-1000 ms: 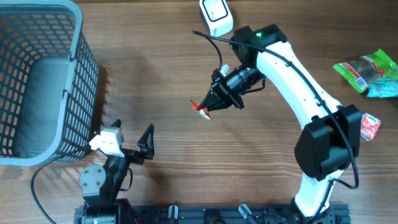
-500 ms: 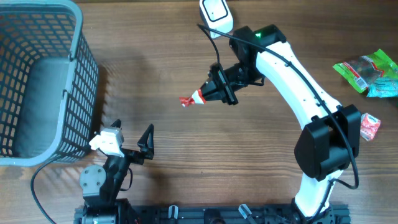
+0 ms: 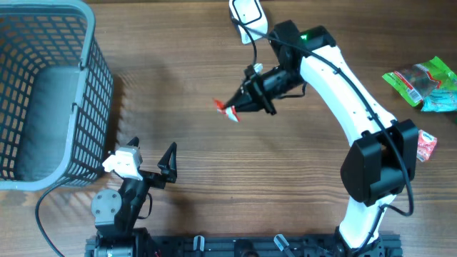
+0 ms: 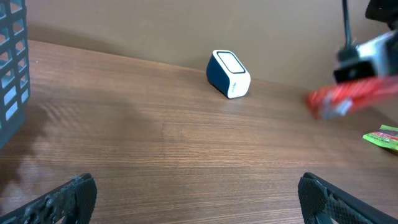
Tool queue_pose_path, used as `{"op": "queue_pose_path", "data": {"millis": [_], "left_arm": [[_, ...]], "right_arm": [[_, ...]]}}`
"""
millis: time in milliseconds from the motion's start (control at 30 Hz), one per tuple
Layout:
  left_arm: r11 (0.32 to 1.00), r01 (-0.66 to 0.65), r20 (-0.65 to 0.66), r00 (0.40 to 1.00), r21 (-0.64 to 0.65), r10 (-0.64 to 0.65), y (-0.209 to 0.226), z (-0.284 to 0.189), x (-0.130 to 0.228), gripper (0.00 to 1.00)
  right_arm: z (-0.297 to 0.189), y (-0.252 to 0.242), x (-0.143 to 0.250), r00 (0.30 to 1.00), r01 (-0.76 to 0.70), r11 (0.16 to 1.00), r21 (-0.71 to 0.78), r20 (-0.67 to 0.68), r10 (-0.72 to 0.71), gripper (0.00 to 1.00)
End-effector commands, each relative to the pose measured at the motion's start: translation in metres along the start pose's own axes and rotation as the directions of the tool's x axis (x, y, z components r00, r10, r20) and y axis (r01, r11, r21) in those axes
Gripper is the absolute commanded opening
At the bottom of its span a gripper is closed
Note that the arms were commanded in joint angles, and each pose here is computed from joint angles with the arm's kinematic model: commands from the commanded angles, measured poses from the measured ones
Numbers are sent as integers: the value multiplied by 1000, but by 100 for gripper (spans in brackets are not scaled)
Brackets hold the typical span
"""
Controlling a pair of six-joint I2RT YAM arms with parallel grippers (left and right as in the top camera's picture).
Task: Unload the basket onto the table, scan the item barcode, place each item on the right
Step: 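Lift the Nescafe stick and hold it at the scanner, then carry the Nescafe stick right and drop it at the table edge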
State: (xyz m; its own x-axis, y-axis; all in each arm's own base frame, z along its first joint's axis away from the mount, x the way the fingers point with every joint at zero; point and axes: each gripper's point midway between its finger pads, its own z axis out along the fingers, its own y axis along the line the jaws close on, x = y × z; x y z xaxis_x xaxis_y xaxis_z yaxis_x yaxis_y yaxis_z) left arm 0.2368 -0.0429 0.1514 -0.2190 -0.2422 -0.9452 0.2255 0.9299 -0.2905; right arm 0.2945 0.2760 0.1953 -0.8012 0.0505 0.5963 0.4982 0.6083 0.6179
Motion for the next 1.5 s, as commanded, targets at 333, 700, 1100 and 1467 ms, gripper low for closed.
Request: {"op": "queue_pose_path", "data": {"millis": [333,700,1100,1467], "left_arm": [[1000,-15,-3,1000,5,15,-1,0,2,100],[1000,-15,-3,1000,5,15,-1,0,2,100],[1000,-15,-3,1000,5,15,-1,0,2,100],[1000,-15,-3,1000,5,15,-1,0,2,100]], "right_arm": [[-51,38,-200,620,272,937,218,705,-344,5],[-82,107,-304,347,438,895,89,901,-260,5],[-90,73,-303,404,244,963,113,891,-207,5],[-288,-158,-160,439,-583,627,516,850,-291,5]]}}
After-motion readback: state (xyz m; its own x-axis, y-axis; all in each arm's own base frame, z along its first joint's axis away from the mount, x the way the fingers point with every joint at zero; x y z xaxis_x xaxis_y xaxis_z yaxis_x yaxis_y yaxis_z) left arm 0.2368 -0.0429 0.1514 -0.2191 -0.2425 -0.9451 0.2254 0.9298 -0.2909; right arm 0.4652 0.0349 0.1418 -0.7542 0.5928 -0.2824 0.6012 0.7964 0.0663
